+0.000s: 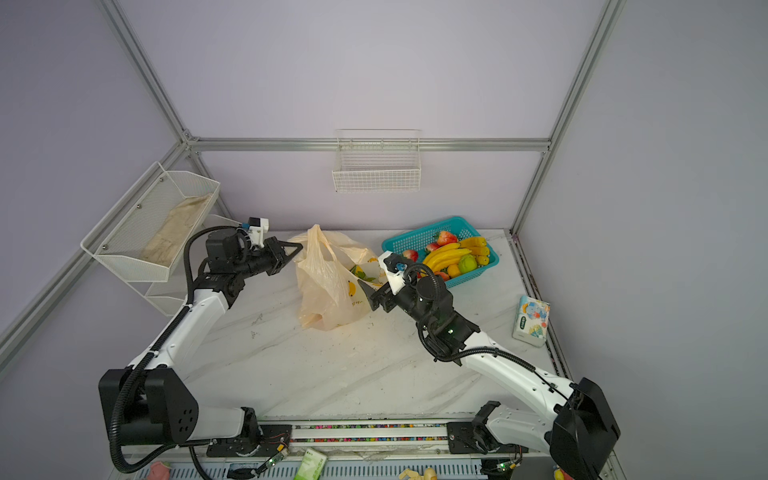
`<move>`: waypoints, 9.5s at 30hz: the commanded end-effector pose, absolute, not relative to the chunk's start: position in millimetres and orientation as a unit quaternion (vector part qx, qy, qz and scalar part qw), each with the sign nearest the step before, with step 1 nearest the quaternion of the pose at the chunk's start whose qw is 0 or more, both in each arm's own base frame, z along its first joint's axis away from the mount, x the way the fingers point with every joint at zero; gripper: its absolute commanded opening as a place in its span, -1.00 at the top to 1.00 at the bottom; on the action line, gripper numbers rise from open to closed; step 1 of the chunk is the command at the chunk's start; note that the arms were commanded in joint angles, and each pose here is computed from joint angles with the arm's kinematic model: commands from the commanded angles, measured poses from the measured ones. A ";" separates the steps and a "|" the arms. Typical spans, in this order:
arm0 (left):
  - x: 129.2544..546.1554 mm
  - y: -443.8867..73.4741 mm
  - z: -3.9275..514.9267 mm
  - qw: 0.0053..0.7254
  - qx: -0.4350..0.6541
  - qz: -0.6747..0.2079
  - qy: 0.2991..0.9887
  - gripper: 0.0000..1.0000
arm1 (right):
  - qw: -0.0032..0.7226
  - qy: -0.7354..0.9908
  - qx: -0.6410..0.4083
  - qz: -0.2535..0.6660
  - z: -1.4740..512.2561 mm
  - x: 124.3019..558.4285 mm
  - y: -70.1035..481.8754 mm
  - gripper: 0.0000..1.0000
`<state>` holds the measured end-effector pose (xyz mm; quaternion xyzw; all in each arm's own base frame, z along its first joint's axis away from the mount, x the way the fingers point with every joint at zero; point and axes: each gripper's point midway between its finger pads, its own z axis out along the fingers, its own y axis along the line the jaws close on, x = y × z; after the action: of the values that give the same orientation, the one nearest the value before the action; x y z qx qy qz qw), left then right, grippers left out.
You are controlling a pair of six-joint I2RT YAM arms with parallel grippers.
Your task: Place the fake fruits into the plastic bag and tie a complex knot
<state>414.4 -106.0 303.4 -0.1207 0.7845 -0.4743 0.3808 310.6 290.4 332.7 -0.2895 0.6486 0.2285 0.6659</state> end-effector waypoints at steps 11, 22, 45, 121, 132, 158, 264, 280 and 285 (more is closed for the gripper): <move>410.0 -104.8 303.4 0.395 -0.110 -0.471 0.781 1.00 | 0.672 0.642 -0.285 0.235 344.7 372.0 346.9 0.18; 391.0 -67.3 351.3 0.511 -0.106 -0.365 0.770 -0.06 | 0.617 0.692 -0.181 0.329 343.8 368.4 336.7 1.00; 377.7 -176.7 372.2 0.523 0.084 -0.143 0.836 -0.17 | 0.554 0.721 -0.149 0.389 329.1 399.1 330.5 1.00; 375.8 -113.0 425.2 0.672 -0.008 -0.269 0.690 -0.20 | 0.644 0.693 -0.058 0.318 395.7 342.2 217.4 1.00; 352.8 -173.3 445.6 0.699 0.105 -0.074 0.703 -0.48 | 0.643 0.693 -0.062 0.320 396.5 348.0 222.9 1.00; 464.2 -247.8 413.6 0.650 0.178 0.267 0.689 -0.05 | 0.652 0.685 -0.056 0.320 407.0 343.9 215.9 1.00; 392.5 -211.9 441.7 0.641 0.171 -0.424 0.617 0.77 | 0.507 0.664 -0.321 0.445 441.1 351.7 343.6 1.00; 318.5 -223.7 425.6 0.732 0.285 -0.232 0.574 -0.68 | 0.523 0.641 -0.254 0.501 494.8 315.0 315.2 1.00; 311.2 -248.9 427.3 0.720 0.343 -0.238 0.555 -0.81 | 0.522 0.642 -0.250 0.503 496.4 314.7 315.0 1.00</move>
<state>311.8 -241.3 420.4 0.3026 0.5751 -0.2703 0.7103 321.8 319.0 472.1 -0.2536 0.6676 0.4911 0.4987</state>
